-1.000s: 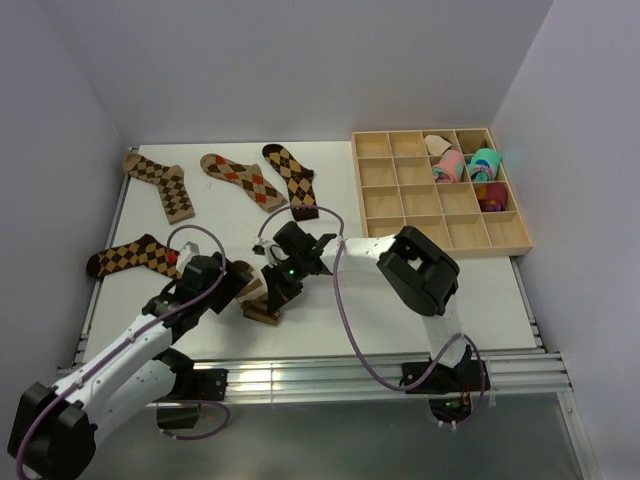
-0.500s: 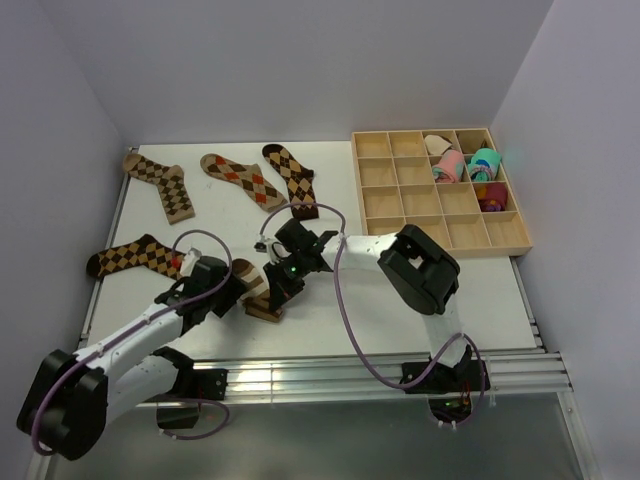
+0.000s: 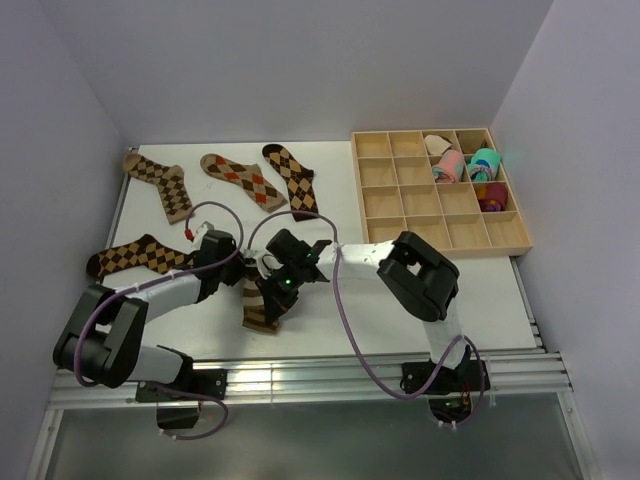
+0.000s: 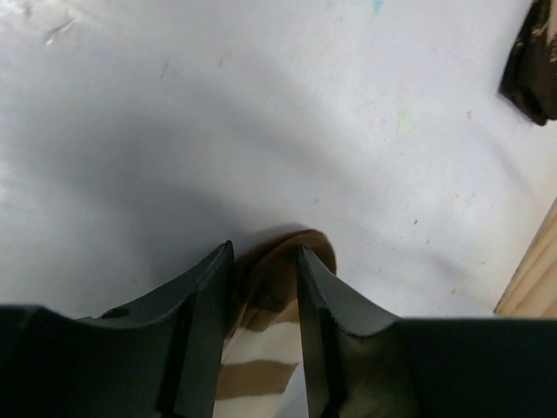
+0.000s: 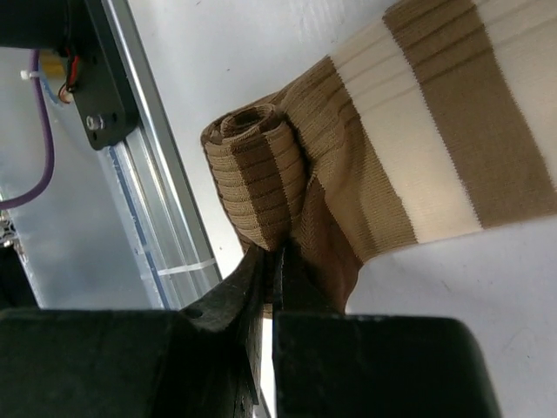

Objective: Roll the socks
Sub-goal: Roll the sock at the center of the board.

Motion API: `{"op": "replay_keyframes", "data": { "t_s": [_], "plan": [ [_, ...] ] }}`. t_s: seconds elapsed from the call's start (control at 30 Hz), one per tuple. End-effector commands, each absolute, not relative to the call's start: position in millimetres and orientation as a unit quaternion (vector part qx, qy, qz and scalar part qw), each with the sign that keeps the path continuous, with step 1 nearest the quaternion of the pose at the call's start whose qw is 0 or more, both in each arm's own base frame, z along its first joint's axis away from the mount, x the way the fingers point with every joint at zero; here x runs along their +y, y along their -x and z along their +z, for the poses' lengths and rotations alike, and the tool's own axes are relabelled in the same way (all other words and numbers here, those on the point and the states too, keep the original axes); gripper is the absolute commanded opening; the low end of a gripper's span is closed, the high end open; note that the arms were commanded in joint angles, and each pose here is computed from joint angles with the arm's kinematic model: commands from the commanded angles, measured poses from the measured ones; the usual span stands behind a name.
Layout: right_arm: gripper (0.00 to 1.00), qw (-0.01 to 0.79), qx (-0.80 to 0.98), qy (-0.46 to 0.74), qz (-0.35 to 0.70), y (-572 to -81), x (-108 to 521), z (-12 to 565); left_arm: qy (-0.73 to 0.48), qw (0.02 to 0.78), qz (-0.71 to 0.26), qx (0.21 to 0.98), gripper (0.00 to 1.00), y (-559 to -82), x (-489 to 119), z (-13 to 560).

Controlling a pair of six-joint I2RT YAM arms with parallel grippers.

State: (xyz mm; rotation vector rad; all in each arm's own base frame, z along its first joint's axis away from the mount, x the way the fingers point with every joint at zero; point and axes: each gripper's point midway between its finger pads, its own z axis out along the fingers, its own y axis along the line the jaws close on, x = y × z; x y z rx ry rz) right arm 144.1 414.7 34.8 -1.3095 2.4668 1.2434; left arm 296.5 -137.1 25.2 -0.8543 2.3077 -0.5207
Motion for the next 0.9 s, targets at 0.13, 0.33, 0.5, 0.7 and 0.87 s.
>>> {"op": "replay_keyframes", "data": {
  "t_s": [0.13,0.33,0.5,0.7,0.87],
  "plan": [
    [0.0,0.049,0.786,0.461,0.408,-135,414,47,0.291,0.302,-0.227,0.879,0.33,-311,-151,15],
    [0.0,0.048,0.793,0.46,0.396,-137,412,40,0.285,0.29,-0.256,0.877,0.14,-312,-163,7],
    [0.0,0.044,0.784,0.471,0.401,-132,412,43,0.266,0.301,-0.27,0.875,0.0,-321,-170,10],
    [0.0,0.028,0.774,0.483,0.409,-127,415,48,0.247,0.321,-0.294,0.866,0.0,-337,-180,20],
    [0.0,0.02,0.779,0.481,0.402,-128,416,37,0.234,0.339,-0.308,0.857,0.0,-348,-185,29]
  ]
}}
